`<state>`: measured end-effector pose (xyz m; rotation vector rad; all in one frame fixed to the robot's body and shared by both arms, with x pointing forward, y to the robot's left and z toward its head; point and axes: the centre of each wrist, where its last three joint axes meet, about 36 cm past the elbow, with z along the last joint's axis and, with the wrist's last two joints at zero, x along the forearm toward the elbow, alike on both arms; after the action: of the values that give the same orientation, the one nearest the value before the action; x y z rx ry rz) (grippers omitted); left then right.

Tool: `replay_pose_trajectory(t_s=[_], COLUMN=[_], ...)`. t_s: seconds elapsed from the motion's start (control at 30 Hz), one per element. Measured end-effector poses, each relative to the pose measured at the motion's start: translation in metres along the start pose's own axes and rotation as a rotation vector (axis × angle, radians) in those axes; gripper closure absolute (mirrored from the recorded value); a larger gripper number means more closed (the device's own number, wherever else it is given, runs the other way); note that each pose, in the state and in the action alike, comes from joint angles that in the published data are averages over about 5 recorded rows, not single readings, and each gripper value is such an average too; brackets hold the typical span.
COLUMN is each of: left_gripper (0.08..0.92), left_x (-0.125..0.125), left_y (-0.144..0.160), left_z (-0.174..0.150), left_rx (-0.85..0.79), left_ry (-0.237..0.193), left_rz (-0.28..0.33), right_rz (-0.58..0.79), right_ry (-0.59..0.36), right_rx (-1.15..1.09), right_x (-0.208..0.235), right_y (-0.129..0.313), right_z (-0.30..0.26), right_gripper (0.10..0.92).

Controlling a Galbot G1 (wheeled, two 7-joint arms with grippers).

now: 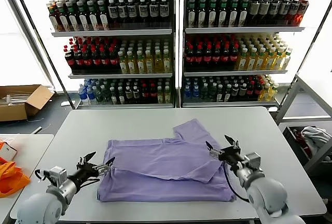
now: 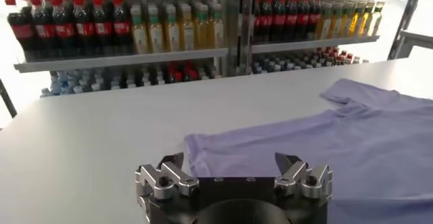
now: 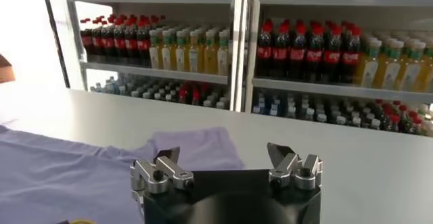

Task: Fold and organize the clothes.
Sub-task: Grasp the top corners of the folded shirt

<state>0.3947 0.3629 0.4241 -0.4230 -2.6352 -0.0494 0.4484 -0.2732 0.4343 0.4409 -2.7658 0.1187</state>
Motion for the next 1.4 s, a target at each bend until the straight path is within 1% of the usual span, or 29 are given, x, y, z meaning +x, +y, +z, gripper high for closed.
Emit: replay_pose_trajectory(t_s=[0.2, 0.33, 0.53, 0.8, 0.9, 1.23, 1.33, 1.4], left_gripper=[0.177, 0.177, 0.177, 0.177, 0.177, 0.185, 0.239, 0.297], left_x=[-0.038, -0.057, -0.073, -0.083, -0.087, -0.101, -0.104, -0.105], left_y=[0.023, 0.036, 0.045, 0.047, 0.045, 0.039, 0.037, 0.037], left_z=[-0.010, -0.015, -0.016, -0.012, -0.009, -0.007, -0.005, -0.005], left_rx=[0.001, 0.007, 0.019, 0.026, 0.028, 0.028, 0.028, 0.029], left_ry=[0.017, 0.030, 0.046, 0.065, 0.073, 0.084, 0.087, 0.088], left_rz=[0.008, 0.005, -0.002, 0.006, 0.014, 0.040, 0.050, 0.054], right_rz=[-0.011, -0.016, -0.018, -0.015, -0.015, -0.029, -0.037, -0.042], right_ry=[0.052, 0.084, 0.124, 0.170, 0.186, 0.218, 0.220, 0.221], right_rx=[-0.001, -0.006, -0.016, -0.033, -0.038, -0.048, -0.051, -0.055], right_x=[-0.051, -0.080, -0.120, -0.155, -0.162, -0.175, -0.176, -0.177], right_y=[-0.007, -0.007, -0.007, -0.003, -0.001, 0.005, 0.006, 0.008], right_z=[-0.009, -0.014, -0.022, -0.025, -0.023, -0.018, -0.019, -0.019], right_gripper=[0.200, 0.200, 0.200, 0.205, 0.257, 0.545, 0.632, 0.693])
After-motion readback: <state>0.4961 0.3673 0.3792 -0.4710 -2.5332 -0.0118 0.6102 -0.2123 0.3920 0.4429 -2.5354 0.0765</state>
